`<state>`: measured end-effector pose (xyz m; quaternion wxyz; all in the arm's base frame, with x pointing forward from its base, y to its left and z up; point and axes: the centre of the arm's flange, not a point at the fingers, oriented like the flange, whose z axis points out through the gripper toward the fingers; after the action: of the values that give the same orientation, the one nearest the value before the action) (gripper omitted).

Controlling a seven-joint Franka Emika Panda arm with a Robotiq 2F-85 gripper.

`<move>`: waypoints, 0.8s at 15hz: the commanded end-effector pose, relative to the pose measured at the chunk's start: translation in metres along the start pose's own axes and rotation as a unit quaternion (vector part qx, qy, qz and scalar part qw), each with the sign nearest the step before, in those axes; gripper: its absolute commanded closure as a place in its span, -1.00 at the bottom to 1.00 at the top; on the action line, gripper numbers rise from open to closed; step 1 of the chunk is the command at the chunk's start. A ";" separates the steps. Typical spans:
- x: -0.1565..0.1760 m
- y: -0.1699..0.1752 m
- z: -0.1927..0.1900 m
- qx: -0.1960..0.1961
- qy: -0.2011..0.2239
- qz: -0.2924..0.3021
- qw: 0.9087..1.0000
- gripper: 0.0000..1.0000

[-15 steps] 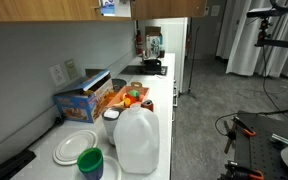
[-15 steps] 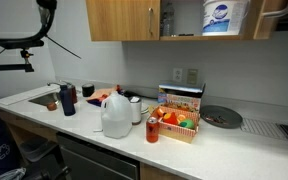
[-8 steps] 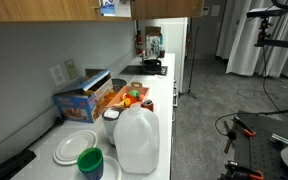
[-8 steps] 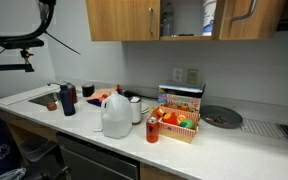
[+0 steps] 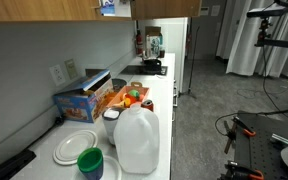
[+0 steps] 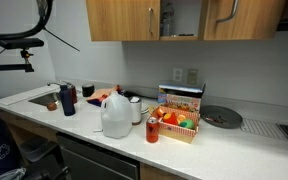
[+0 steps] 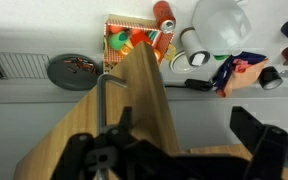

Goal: Close the open upper cabinet door.

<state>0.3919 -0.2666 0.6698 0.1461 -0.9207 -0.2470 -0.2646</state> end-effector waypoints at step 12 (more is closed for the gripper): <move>0.000 -0.001 0.001 0.005 0.004 0.001 1.000 -1.00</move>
<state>0.3922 -0.2656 0.6696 0.1522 -0.9191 -0.2470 -0.2666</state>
